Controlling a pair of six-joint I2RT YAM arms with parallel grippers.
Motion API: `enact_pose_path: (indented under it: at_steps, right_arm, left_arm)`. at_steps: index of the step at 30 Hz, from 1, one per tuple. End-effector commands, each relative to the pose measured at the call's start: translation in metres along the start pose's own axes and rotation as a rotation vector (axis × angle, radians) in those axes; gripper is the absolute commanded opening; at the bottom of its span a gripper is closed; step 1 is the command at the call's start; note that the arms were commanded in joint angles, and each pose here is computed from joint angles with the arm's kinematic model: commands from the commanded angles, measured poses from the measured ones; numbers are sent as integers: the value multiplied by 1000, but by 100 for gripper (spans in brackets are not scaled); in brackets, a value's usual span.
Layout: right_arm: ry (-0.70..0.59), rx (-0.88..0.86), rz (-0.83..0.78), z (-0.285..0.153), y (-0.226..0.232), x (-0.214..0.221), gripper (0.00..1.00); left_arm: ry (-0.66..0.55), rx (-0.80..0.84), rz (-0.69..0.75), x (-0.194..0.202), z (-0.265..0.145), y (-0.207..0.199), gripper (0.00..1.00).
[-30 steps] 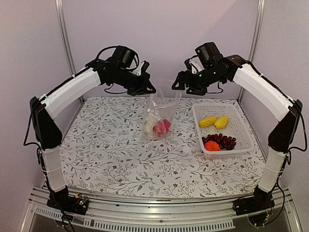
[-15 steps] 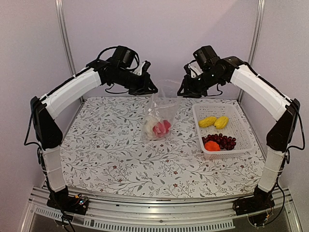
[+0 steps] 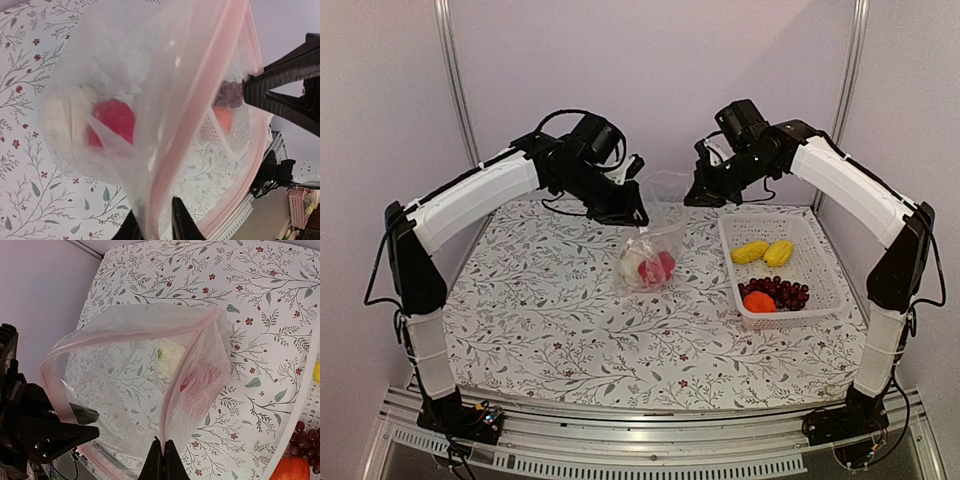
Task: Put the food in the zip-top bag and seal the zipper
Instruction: Pass from the right arm to the left, then pick up the fake vegetable from the bin.
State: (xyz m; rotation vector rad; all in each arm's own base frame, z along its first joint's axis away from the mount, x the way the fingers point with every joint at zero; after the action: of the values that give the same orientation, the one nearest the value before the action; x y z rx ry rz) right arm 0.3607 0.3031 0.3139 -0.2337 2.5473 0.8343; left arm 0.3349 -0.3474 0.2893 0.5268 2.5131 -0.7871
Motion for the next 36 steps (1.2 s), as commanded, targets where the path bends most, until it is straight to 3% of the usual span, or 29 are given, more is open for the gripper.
enact_pose_path:
  at_steps: [1,5,11,15,18,22,26,30,36]
  right_arm:
    - [-6,-39,13,-4,6,-2,0]
    - [-19,-55,13,-10,8,-6,0]
    - [-56,-103,10,-35,26,-20,2]
    - [-51,-129,7,-33,28,-19,3]
    - [-40,-146,5,-27,28,-18,7]
    - [-52,-166,-8,-30,31,-18,21]
    - [-99,-180,-21,-50,32,-24,41]
    - [-147,-103,-8,-65,6,-30,60]
    - [-190,42,54,-72,-72,-38,66]
  left_arm:
    - [19,-92,-1,9,-17,0,17]
    - [-15,-116,-40,-1,-32,-6,0]
    - [-103,-140,-61,-33,-84,-24,0]
    - [30,-110,-106,-5,-46,-8,0]
    - [46,-114,-90,0,-35,-5,0]
    - [-16,-135,-34,-12,-41,-6,0]
    - [-44,-100,22,-18,-43,-11,0]
    - [-103,-45,63,-30,-49,-23,0]
    - [-180,56,131,-44,-55,-42,0]
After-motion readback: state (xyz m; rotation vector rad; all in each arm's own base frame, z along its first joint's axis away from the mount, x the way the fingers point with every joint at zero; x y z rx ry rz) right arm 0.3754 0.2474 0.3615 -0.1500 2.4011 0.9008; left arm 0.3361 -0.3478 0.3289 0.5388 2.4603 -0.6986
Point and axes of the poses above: each gripper's point midway between its finger pads, its own z axis out along the fingers, its own y axis along the line the jaws close on, x = y × z, the point moved 5 cm from there along -z, back along the fingers, and after that the axes turned 1 degree about z, right-handed, at the moved point
